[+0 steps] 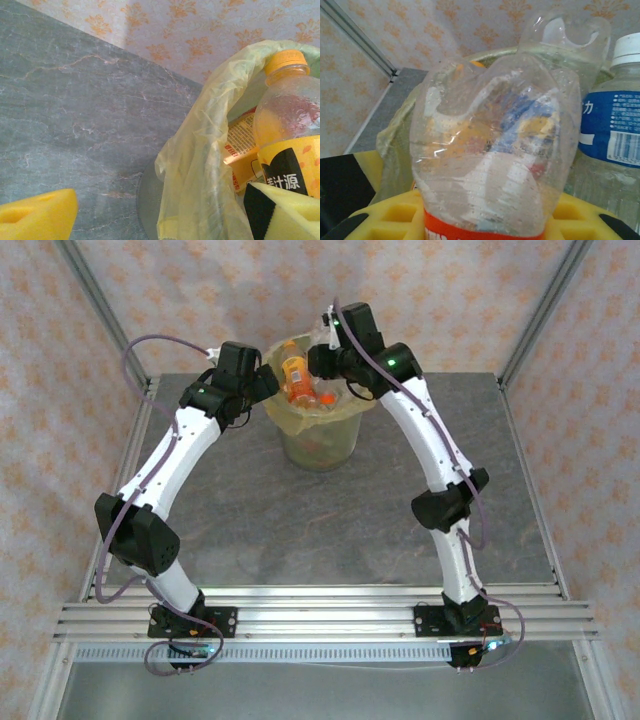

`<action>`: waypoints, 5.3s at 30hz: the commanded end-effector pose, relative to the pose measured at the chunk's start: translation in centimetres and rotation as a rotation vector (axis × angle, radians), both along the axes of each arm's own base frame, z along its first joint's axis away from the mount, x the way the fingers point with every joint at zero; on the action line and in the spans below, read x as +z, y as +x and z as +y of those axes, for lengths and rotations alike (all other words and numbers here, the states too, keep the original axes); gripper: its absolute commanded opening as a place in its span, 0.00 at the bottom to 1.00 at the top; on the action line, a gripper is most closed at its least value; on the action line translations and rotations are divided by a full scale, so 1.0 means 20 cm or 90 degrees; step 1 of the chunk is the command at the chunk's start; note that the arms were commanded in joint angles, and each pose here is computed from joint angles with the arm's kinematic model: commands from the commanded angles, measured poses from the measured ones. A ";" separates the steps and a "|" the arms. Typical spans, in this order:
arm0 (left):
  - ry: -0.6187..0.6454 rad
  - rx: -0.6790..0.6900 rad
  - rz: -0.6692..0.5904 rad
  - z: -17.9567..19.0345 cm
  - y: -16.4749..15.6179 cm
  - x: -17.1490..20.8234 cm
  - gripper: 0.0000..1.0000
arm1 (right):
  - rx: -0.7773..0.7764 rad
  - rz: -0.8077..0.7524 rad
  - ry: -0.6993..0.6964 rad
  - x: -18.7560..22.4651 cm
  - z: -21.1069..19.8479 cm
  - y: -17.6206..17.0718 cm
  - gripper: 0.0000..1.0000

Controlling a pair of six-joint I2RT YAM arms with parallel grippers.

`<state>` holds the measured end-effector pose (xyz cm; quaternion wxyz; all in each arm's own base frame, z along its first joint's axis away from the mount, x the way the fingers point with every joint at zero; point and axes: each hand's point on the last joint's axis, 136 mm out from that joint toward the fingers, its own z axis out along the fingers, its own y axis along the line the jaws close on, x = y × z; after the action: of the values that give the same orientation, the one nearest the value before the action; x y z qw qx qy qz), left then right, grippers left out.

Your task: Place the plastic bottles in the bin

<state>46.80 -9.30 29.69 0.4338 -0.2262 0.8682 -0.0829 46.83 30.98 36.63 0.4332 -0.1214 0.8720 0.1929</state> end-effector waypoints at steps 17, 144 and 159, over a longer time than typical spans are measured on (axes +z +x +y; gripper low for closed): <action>-0.002 0.020 -0.032 0.04 0.02 0.10 0.87 | 0.004 -0.037 -0.072 -0.04 0.02 0.04 0.70; 0.235 0.202 -0.253 0.74 -1.14 -0.58 1.00 | -0.631 -0.171 -0.208 -0.80 -1.77 -1.08 0.99; 0.349 0.128 -0.197 0.68 -0.92 -0.71 1.00 | -0.623 -0.144 -0.191 -1.09 -1.81 -0.85 0.99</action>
<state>27.46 3.97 14.66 0.5911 -0.1701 0.7724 0.1585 28.15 -5.65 14.48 0.5158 0.2233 0.8040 -0.1939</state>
